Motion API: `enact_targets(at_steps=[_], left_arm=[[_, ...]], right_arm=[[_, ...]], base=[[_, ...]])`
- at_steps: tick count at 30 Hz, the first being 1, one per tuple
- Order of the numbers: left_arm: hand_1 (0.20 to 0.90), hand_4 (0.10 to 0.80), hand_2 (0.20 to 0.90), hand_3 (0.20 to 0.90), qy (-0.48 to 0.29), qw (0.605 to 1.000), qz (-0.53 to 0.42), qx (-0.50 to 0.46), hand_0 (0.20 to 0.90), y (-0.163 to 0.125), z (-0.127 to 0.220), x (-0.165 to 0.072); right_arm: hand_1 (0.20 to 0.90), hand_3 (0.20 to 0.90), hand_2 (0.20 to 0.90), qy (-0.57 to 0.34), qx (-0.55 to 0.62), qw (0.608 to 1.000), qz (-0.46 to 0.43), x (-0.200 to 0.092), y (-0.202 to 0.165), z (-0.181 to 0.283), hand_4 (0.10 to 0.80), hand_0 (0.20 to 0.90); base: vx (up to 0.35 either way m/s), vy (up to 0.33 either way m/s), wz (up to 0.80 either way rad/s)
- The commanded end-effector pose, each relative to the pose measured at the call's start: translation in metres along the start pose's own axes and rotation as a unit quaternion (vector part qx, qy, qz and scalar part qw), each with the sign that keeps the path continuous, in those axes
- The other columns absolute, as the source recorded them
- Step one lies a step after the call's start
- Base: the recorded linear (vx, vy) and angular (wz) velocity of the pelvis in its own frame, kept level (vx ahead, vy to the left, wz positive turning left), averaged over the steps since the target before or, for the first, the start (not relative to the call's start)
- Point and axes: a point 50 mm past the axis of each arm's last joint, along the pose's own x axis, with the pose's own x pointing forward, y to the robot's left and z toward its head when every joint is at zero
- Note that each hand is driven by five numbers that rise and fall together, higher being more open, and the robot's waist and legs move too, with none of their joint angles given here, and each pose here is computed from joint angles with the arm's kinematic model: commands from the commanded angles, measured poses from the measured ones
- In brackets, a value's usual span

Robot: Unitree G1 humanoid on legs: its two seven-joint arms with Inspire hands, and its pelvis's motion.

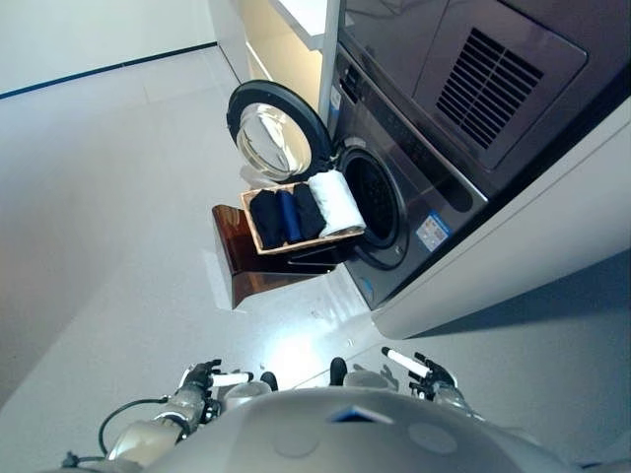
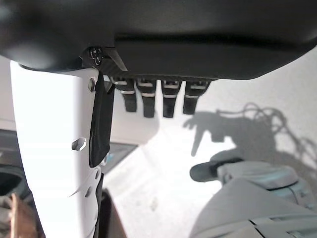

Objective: Pick up the clothes and place them into the washing machine

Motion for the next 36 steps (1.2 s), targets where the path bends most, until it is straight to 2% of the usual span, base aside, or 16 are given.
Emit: enact_targets(at_steps=[1, 5, 26, 36], left_arm=[[0.9, 0.8, 0.9, 0.9, -0.023, 1.0, 0.012, -0.009, 0.9, 0.0, 0.013, 0.001], [0.9, 0.8, 0.9, 0.9, -0.026, 0.999, 0.02, -0.03, 0.9, 0.001, 0.014, 0.001], [0.9, 0.8, 0.9, 0.9, -0.015, 1.0, 0.017, -0.02, 0.9, 0.003, 0.012, 0.002], [0.9, 0.8, 0.9, 0.9, -0.035, 0.999, 0.027, -0.031, 0.9, 0.013, 0.027, 0.003]], right_arm=[[0.9, 0.9, 0.9, -0.029, -0.012, 0.999, -0.009, 0.003, 0.001, 0.023, 0.8, 0.9], [0.9, 0.9, 0.9, -0.024, -0.022, 0.999, -0.01, 0.003, 0.001, 0.02, 0.8, 0.9], [0.9, 0.9, 0.9, -0.024, -0.015, 1.0, -0.01, 0.004, 0.002, 0.023, 0.8, 0.9], [0.9, 0.9, 0.9, -0.037, 0.027, 0.999, -0.016, 0.005, -0.002, 0.033, 0.8, 0.9]], base=[[0.0, 0.0, 0.0], [0.0, 0.0, 0.0], [0.007, 0.005, 0.0], [0.023, 0.105, -0.05]])
